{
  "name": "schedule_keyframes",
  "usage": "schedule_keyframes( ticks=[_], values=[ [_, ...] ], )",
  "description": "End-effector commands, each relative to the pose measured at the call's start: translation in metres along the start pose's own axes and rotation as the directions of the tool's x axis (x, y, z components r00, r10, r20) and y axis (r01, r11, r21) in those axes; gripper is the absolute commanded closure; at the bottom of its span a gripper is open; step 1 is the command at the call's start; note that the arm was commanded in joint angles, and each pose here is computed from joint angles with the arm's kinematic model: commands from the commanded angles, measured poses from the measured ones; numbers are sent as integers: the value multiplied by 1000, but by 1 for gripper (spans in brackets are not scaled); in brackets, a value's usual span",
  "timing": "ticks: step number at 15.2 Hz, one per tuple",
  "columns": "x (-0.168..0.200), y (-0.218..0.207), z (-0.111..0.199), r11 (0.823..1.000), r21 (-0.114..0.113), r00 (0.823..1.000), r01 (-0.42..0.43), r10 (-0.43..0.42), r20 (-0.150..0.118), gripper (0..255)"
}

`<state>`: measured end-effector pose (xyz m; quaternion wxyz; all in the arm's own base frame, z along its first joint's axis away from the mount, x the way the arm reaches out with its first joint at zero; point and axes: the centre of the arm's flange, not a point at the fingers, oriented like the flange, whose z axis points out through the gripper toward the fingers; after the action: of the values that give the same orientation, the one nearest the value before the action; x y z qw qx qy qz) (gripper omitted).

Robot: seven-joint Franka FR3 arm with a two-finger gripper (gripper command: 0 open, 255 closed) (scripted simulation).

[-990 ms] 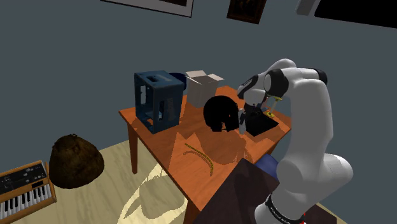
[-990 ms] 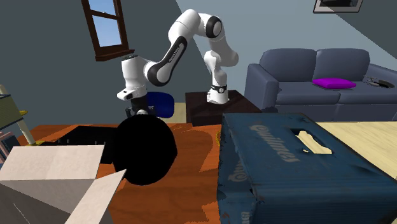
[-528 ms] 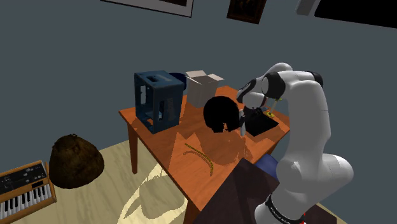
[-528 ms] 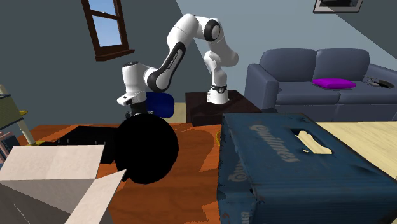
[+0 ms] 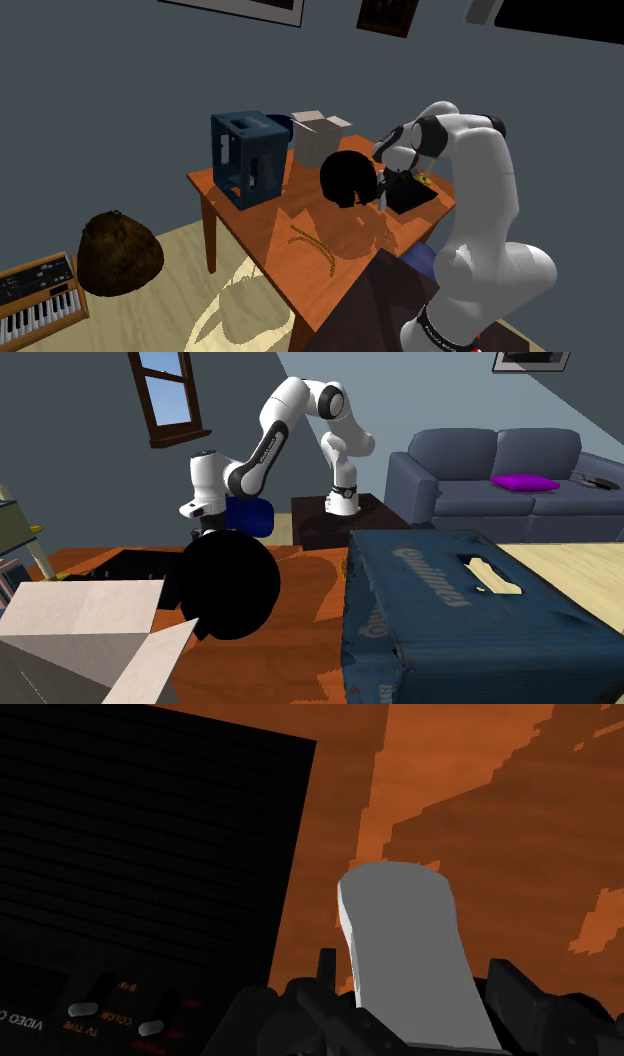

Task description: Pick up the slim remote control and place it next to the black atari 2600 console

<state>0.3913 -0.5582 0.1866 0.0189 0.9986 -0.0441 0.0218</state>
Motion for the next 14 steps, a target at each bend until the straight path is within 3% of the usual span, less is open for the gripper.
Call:
schedule_keyframes(
  ticks=[1, 10, 11, 14],
  values=[
    [0, -24, 59, 998, 54, 998, 18, -21, 53, 255],
    [-1, -25, 70, 998, 54, 998, 18, -21, 53, 255],
    [-4, -26, 66, 998, 54, 998, 18, -21, 52, 0],
    [-4, -37, 63, 998, 51, 998, 19, -22, 51, 0]
  ],
)
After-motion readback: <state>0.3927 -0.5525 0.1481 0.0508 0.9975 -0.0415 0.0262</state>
